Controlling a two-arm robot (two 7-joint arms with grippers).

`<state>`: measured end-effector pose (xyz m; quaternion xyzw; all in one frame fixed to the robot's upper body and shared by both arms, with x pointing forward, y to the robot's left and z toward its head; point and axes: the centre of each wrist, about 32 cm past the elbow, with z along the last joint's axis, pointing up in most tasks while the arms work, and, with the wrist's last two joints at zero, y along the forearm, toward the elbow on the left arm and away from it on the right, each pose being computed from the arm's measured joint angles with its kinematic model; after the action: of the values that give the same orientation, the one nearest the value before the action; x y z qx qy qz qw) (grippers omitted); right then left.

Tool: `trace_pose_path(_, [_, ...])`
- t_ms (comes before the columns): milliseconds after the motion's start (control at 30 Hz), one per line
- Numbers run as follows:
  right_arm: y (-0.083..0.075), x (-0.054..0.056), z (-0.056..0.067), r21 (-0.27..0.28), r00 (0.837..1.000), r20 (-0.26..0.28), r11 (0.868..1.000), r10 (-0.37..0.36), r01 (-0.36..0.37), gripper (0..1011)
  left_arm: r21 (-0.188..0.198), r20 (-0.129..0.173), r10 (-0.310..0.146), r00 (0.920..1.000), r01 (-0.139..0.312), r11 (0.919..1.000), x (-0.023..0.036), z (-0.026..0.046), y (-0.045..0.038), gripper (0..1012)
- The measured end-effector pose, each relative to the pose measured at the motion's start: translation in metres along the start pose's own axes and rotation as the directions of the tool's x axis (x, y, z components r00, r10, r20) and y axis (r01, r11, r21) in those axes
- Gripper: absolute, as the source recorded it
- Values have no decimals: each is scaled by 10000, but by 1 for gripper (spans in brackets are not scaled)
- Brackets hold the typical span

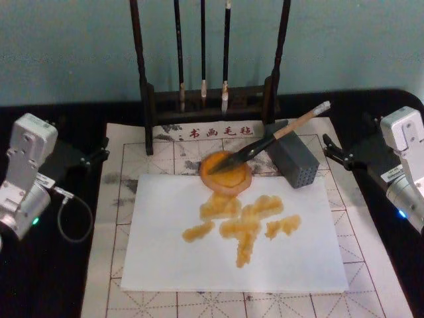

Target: Pick up the brush from the inkstone, write on the paper, then place the brush back to its original position.

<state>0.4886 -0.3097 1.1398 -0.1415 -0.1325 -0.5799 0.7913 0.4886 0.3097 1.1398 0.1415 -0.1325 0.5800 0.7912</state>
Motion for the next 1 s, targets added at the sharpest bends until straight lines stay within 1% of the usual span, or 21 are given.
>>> trace_pose_path(1000, [0,0,0,1,10000,-1,10000,1,-1,1000,1,0,-1,10000,1,10000,0,0,0,1001])
